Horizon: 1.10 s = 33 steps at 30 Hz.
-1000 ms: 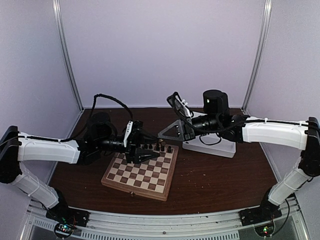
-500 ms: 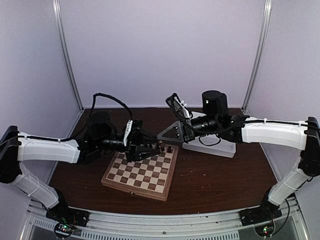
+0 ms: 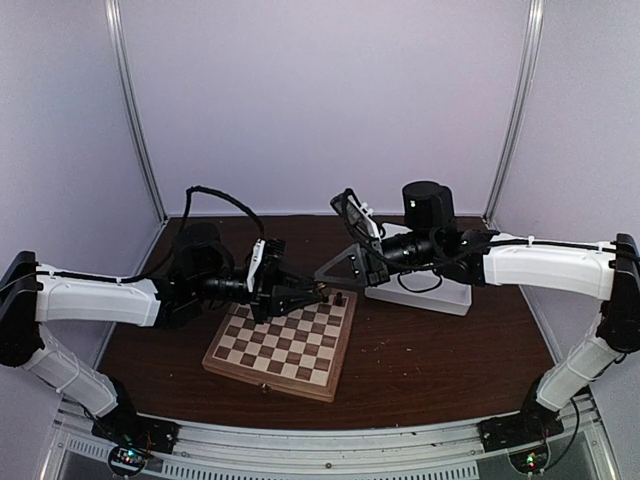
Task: Set up the chess pieces on the board
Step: Place the chess piece on the chessboard.
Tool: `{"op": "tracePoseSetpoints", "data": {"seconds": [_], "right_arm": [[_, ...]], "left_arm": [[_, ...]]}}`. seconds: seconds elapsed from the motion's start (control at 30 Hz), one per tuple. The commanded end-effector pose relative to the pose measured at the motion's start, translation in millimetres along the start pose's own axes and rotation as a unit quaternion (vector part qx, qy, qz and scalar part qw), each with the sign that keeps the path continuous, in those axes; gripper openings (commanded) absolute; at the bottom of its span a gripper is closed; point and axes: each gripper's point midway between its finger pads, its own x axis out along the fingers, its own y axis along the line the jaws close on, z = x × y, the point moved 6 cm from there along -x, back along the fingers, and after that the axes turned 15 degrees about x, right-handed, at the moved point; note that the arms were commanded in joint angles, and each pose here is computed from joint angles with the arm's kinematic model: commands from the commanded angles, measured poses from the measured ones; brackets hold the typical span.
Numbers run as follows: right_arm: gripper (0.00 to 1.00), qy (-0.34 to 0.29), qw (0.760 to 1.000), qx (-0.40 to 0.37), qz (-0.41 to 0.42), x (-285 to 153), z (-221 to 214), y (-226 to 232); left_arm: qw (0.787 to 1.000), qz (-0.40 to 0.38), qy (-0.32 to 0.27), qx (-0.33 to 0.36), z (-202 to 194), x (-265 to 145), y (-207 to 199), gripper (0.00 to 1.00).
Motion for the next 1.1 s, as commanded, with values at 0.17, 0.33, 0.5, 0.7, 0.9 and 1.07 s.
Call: {"op": "tracePoseSetpoints", "data": {"seconds": [0.17,0.33,0.5,0.7,0.9,1.07], "right_arm": [[0.09,-0.010,1.000,-0.022,-0.006,0,7,8],[0.09,-0.013,1.000,-0.025,-0.008,-1,7,8],[0.09,-0.016,0.999,-0.028,-0.012,-2,8,8],[0.08,-0.032,0.998,-0.039,-0.027,-6,10,10],[0.08,-0.083,0.994,-0.049,-0.059,-25,19,7],[0.04,-0.151,0.983,-0.020,-0.105,-50,28,-16]], "left_arm": [[1.000,-0.002,-0.018,0.019,9,5,5,0.16],[1.000,-0.007,-0.013,0.018,7,5,4,0.09],[1.000,-0.009,-0.004,0.015,3,5,3,0.06],[1.000,-0.015,0.026,-0.007,-8,3,-3,0.05],[0.992,-0.006,0.116,-0.056,-25,-7,-9,0.03],[0.958,0.025,0.262,-0.115,-39,-25,-7,0.03]]}}
